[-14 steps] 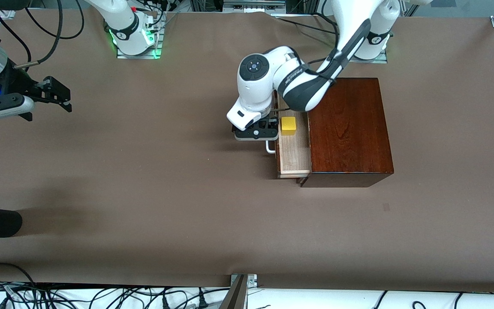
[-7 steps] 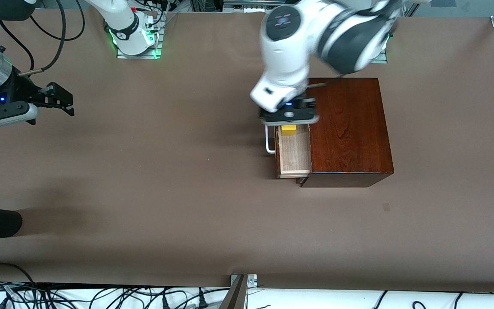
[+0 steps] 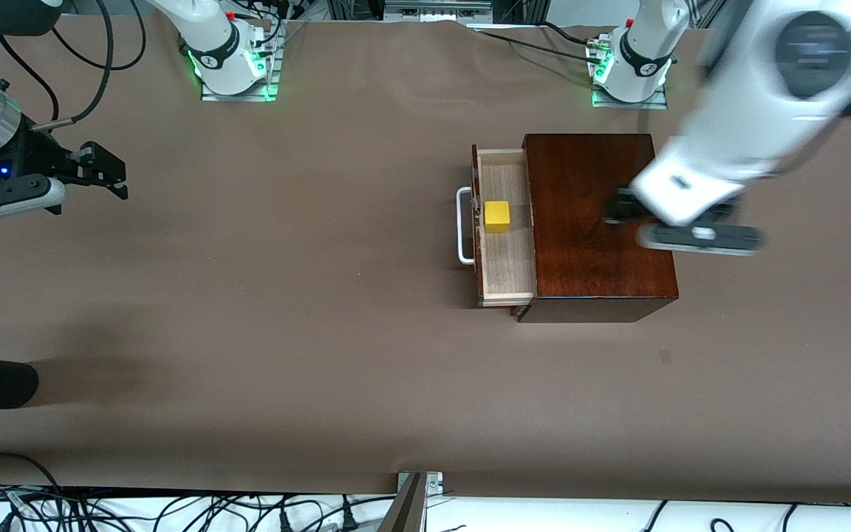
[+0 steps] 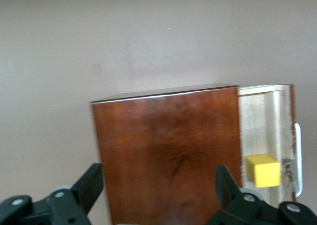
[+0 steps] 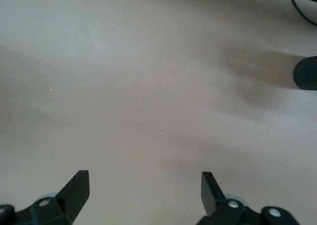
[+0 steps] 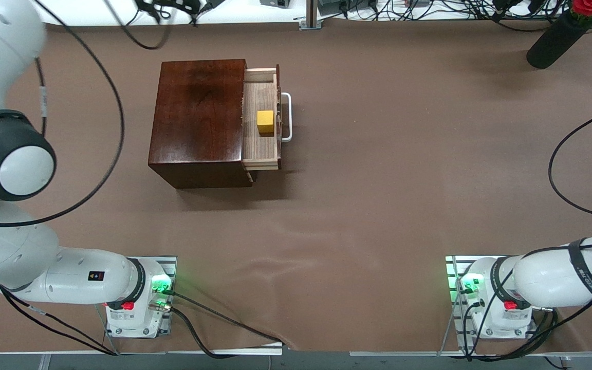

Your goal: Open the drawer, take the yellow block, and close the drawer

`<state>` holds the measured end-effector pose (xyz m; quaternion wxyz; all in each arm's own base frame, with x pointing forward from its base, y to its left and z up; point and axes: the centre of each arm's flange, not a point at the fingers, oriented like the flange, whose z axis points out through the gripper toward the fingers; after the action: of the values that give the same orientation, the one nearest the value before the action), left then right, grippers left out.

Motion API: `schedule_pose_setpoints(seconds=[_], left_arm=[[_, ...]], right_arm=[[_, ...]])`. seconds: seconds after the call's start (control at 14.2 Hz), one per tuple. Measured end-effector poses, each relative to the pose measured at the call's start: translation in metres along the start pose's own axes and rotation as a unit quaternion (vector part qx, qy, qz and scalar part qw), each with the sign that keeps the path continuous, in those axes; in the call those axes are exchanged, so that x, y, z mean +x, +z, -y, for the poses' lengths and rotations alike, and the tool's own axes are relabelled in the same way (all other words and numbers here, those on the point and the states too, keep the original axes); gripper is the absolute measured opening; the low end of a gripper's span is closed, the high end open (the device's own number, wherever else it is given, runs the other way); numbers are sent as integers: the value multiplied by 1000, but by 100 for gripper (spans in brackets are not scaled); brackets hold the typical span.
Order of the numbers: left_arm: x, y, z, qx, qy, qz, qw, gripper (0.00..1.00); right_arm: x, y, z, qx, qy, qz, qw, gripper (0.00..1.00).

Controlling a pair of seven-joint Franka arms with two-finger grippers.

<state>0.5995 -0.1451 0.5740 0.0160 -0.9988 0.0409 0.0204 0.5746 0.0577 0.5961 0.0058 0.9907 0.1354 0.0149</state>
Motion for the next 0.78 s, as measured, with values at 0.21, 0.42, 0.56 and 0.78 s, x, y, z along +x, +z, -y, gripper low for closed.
schedule_pose_setpoints(seconds=[0.21, 0.42, 0.56, 0.78], left_arm=[[-16, -9, 63, -3, -3, -5, 1000, 100], [-27, 3, 92, 0, -27, -50, 998, 100], [-33, 15, 104, 1, -34, -45, 998, 100], [-37, 18, 101, 1, -31, -35, 999, 100]], right_arm=[[0, 0, 0, 0, 0, 1, 1000, 100], [0, 0, 0, 0, 0, 1, 1000, 100], [0, 0, 2, 0, -1, 1, 1000, 100], [5, 8, 14, 6, -12, 7, 1000, 100]])
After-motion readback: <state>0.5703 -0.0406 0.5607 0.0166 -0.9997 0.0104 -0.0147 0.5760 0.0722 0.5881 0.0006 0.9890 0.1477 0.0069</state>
